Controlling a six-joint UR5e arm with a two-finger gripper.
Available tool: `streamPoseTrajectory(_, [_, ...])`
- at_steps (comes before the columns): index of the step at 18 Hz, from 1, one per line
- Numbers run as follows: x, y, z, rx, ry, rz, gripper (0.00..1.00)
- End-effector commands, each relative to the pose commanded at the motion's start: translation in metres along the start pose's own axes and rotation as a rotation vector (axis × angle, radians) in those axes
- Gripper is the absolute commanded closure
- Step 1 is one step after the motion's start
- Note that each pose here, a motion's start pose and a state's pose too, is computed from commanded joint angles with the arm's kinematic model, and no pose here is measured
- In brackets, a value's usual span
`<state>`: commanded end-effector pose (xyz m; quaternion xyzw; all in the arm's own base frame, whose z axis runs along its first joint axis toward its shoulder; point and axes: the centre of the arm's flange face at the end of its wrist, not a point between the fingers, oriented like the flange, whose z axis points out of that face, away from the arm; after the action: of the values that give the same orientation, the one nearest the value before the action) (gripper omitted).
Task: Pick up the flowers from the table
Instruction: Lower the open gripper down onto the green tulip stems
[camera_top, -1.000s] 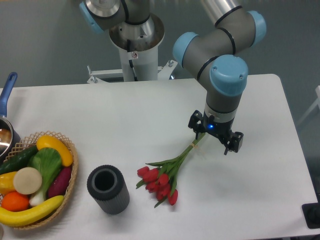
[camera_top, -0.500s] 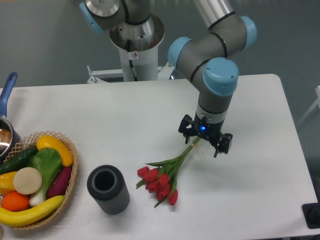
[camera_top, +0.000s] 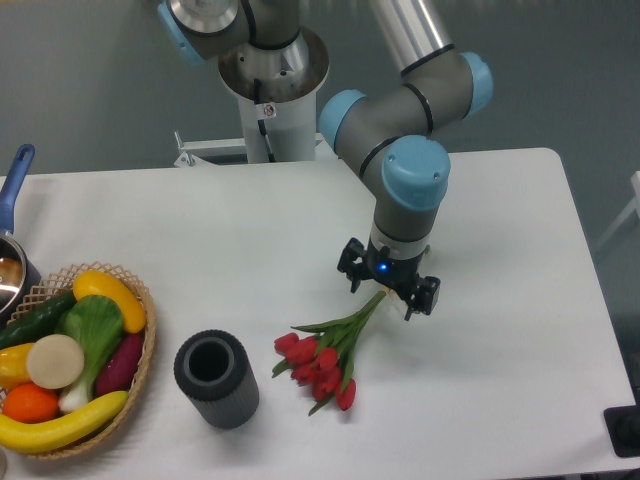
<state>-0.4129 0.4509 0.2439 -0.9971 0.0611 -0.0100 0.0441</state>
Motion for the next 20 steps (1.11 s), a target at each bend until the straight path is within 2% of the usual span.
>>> streamPoseTrajectory(7, [-0.001,0.002,0.027,-0.096,-0.005,0.015,0.00])
streamPoseTrajectory(12, [0.004,-0.009,0.043,-0.104,0.008,0.033,0.04])
streamPoseTrajectory(14, [0.005,-0.012,0.047,-0.107,0.013,0.038,0.18])
streamPoseTrajectory(15, [0.006,-0.013,0.047,-0.107,0.013,0.039,0.32])
streamPoseTrajectory(18, [0.007,-0.013,0.049,-0.124,0.012,0.045,0.86])
streamPoseTrajectory(19, [0.007,-0.013,0.048,-0.129,0.008,0.046,1.00])
streamPoseTrajectory(20, [0.007,-0.013,0.047,-0.129,0.008,0.047,1.00])
